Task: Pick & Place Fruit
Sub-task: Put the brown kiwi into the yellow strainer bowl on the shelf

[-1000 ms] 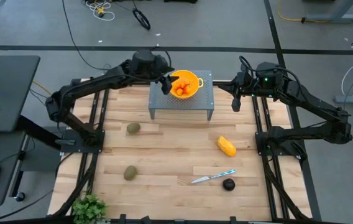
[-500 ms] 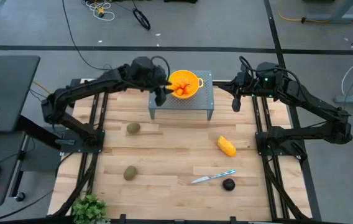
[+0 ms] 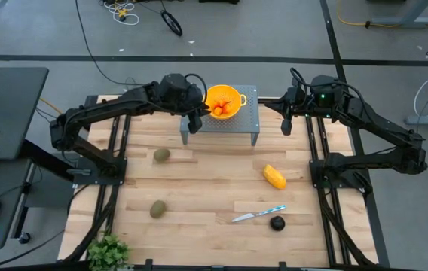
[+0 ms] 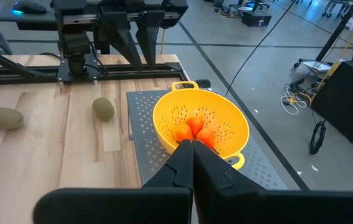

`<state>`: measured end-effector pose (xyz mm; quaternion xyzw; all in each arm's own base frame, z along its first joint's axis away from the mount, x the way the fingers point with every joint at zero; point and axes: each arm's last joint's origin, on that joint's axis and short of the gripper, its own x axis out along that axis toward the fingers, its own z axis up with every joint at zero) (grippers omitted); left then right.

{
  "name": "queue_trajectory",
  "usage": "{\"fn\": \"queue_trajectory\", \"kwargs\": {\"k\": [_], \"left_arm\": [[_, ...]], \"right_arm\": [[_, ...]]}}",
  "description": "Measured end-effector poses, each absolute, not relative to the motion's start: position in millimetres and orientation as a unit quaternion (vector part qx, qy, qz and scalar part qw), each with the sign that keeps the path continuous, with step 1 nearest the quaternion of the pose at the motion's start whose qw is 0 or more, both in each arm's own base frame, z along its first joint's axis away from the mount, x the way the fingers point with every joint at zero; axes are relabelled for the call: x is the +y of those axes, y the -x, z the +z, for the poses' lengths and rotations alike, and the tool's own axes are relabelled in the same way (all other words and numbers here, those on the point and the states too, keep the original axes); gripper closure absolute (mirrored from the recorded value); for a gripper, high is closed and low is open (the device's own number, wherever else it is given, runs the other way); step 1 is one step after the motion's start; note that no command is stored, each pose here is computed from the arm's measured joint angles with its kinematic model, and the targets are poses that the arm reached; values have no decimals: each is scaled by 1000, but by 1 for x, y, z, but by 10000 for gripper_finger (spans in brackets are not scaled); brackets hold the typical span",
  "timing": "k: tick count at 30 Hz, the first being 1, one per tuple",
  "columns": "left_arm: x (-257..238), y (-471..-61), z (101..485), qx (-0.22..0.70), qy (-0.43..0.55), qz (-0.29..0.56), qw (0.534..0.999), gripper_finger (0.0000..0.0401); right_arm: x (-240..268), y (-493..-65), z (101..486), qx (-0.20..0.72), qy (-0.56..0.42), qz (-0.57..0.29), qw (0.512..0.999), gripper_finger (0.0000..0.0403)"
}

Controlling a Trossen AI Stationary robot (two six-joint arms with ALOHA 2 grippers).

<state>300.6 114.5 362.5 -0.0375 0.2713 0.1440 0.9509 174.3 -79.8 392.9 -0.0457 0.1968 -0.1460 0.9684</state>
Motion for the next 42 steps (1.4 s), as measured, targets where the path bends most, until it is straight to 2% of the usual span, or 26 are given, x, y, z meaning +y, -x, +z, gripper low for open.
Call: {"fn": "queue_trajectory", "kwargs": {"k": [19, 42], "left_arm": [[106, -300, 367, 259, 51, 90, 960, 393], [100, -280, 380, 258, 47, 105, 959, 396]], "right_arm": [[-79, -174, 391, 206, 42, -145, 967, 402], [-79, -173, 390, 213, 54, -142, 965, 402]]}}
